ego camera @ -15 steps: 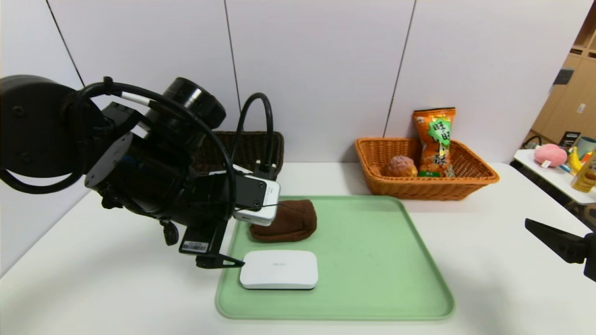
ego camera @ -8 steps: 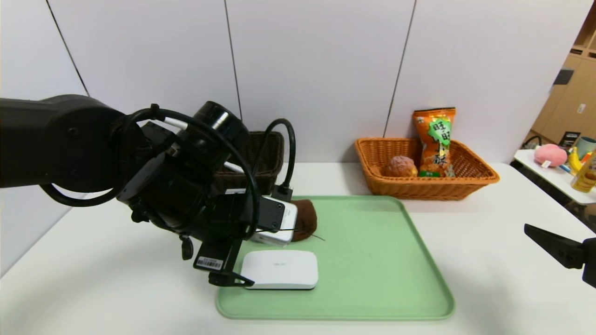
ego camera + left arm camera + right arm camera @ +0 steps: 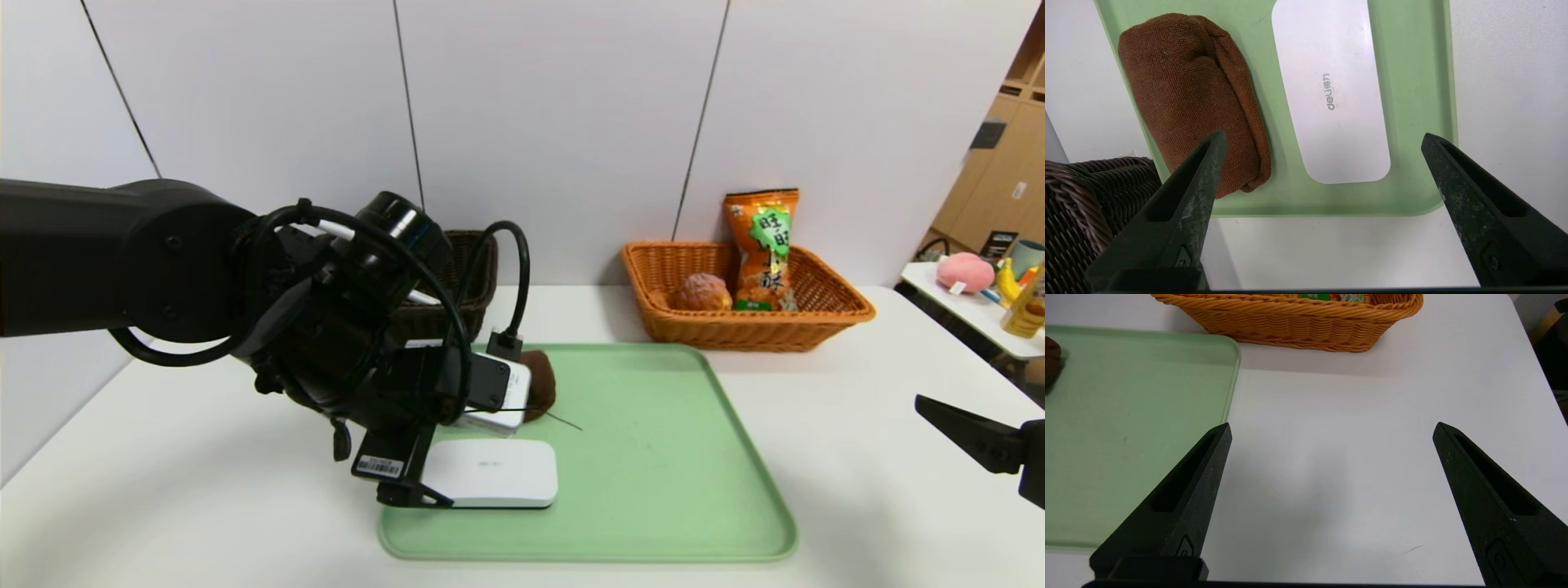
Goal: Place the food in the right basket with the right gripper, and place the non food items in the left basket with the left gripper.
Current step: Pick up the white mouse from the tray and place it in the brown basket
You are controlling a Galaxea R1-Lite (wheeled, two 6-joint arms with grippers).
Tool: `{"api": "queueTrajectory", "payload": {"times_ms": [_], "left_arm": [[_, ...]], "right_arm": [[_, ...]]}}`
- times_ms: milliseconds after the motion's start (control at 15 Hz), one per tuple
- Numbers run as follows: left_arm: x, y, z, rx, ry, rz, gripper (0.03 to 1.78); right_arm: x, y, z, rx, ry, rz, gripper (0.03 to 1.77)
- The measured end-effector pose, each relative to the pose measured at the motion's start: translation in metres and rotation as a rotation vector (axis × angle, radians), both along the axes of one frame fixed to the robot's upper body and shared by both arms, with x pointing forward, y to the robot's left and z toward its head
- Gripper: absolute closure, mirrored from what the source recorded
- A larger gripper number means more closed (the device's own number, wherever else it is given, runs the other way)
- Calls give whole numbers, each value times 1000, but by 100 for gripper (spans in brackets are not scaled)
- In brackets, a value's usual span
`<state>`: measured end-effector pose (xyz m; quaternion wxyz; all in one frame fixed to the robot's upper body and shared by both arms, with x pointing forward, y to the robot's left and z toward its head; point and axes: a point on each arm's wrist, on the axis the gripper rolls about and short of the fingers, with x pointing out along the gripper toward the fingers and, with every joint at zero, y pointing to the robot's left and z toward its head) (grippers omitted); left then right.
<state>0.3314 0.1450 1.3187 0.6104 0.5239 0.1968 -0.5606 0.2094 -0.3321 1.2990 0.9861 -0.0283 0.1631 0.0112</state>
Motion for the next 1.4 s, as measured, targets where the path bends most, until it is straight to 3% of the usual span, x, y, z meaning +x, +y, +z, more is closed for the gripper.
{"api": "queueTrajectory", "payload": {"times_ms": [667,1400], "left_arm": [[21,-26,-20,-25,26,33,12],[10,-28,-43,27,110,34,12]], "right_arm": [[-4,0,1,7,-17,18,10],[-10,0,2,9,-35,20,10]]}}
